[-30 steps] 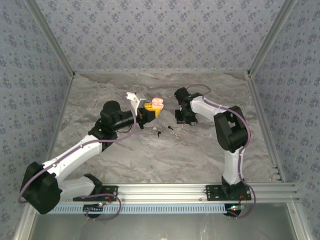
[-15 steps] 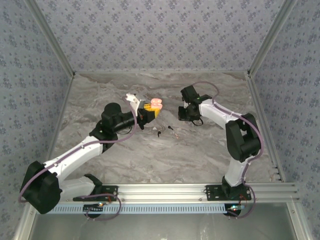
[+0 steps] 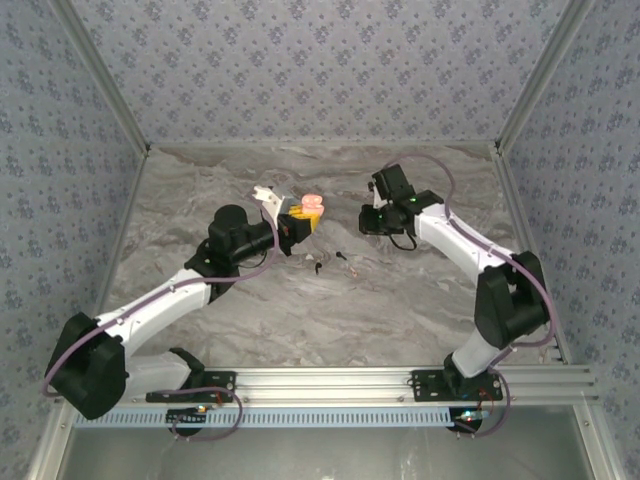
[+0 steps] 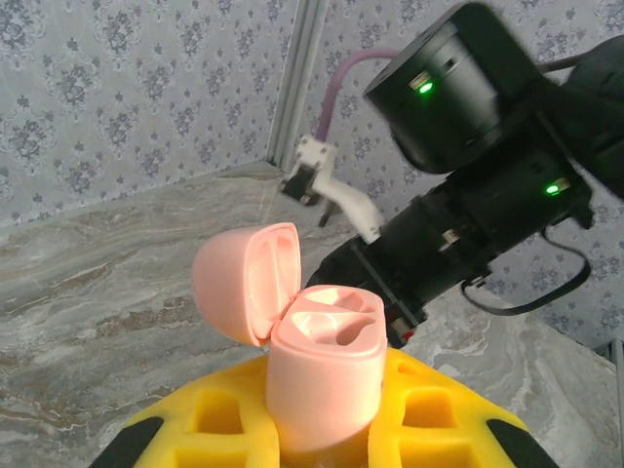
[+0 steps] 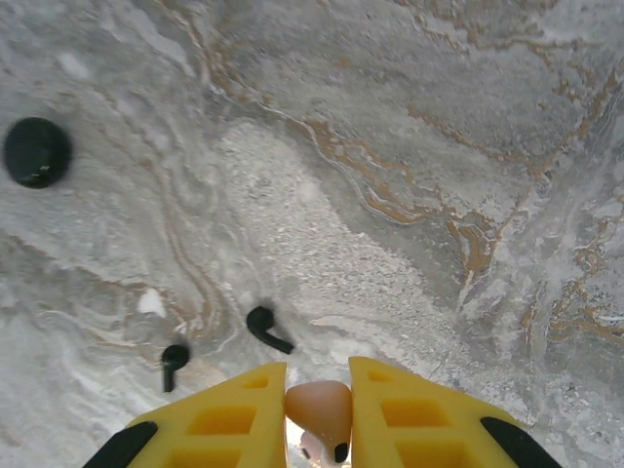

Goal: Insert wireless bluetooth earbuds into charging case

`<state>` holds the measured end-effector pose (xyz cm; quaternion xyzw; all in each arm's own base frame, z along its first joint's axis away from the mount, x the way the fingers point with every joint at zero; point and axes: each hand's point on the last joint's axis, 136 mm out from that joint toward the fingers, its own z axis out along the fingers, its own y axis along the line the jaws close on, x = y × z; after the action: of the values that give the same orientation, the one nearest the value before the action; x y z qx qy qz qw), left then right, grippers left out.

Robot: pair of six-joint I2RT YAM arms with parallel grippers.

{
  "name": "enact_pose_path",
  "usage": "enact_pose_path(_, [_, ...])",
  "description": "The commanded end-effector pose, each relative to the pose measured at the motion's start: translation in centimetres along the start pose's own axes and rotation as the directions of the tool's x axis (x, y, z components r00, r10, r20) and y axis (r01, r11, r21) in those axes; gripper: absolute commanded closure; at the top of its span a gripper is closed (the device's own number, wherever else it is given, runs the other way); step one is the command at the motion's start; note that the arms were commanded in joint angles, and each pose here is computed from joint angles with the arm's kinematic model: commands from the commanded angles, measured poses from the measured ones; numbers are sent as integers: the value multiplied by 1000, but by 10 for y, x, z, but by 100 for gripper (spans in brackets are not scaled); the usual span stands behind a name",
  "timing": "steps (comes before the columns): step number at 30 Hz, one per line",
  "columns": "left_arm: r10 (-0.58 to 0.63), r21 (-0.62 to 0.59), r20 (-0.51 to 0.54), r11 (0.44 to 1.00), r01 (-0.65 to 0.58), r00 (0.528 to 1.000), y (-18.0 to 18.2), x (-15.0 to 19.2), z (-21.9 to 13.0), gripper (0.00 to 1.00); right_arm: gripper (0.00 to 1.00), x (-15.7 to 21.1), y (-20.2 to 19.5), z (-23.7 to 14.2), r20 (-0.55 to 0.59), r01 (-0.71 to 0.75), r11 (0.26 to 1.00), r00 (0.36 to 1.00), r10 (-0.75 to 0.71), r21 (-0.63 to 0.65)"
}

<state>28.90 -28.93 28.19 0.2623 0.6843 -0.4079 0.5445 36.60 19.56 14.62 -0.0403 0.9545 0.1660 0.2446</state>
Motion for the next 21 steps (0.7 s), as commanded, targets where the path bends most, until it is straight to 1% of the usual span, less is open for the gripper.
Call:
enact_pose_path(1, [23,4,56,1000,-24,998,-3,-11,1,86,80,-9,14,-26,54,36,997,998,-32,-62])
enact_pose_path(6, [38,-10,61,999,-37,997,0,-10,2,85,80,-23,38,-59,127,78,988,990,-61,-132])
enact_pose_path(14, [53,-27,55,998,-52,997,5,-4,4,84,80,-37,71,-99,210,147,966,972,-102,-210])
enact_pose_path(21, [70,-17,57,997,-69,996,6,0,8,85,79,-53,102,-134,293,205,934,949,-117,-293])
